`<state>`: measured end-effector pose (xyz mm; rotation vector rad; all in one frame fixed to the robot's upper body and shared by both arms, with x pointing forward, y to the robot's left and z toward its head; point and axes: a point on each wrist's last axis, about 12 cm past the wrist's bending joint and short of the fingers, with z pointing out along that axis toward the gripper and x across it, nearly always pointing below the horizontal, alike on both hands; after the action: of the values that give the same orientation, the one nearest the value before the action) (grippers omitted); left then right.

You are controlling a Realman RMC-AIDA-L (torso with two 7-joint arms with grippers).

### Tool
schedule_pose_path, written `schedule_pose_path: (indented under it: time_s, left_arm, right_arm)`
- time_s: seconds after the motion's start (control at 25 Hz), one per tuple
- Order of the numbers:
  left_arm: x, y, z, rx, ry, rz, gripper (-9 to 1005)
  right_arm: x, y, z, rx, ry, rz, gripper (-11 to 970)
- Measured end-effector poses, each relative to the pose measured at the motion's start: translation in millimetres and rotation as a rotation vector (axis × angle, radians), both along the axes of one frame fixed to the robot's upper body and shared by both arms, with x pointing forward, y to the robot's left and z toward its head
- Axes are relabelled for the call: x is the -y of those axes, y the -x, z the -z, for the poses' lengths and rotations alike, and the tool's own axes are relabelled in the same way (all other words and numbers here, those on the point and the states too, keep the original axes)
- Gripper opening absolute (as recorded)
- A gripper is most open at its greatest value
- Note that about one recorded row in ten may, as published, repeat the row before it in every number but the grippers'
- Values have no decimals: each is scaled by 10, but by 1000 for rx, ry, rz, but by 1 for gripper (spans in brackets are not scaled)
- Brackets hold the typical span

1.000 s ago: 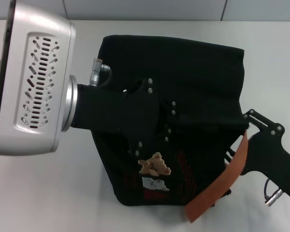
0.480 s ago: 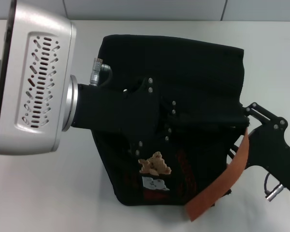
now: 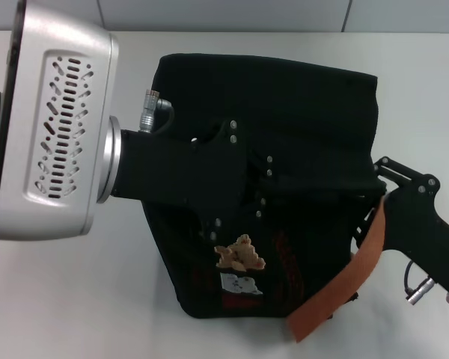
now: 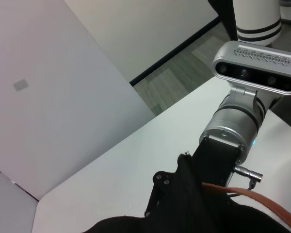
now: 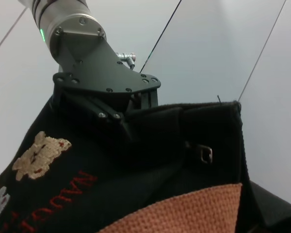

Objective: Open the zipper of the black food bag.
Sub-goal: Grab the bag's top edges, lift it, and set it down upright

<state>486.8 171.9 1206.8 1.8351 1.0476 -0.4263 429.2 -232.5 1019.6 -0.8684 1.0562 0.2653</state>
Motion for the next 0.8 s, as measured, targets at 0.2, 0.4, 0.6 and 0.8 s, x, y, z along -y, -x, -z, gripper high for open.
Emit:
schedule_pose_path:
  time_s: [0.2,0.4,0.6,0.8]
  left_arm:
    - [0,0,0,0,0,0,91]
    - [0,0,0,0,0,0,91]
    - [0,0,0,0,0,0,90]
    - [-2,-4,8,-4,0,-2,90]
  right_arm:
    - [-20,-17,-5,2,3,-14,320]
    - [-37,-35,-14,6,6,-26,297]
    - [-63,-54,-12,0,7,-32,164]
    - [-76,-56,-3,-5,17,-43,119]
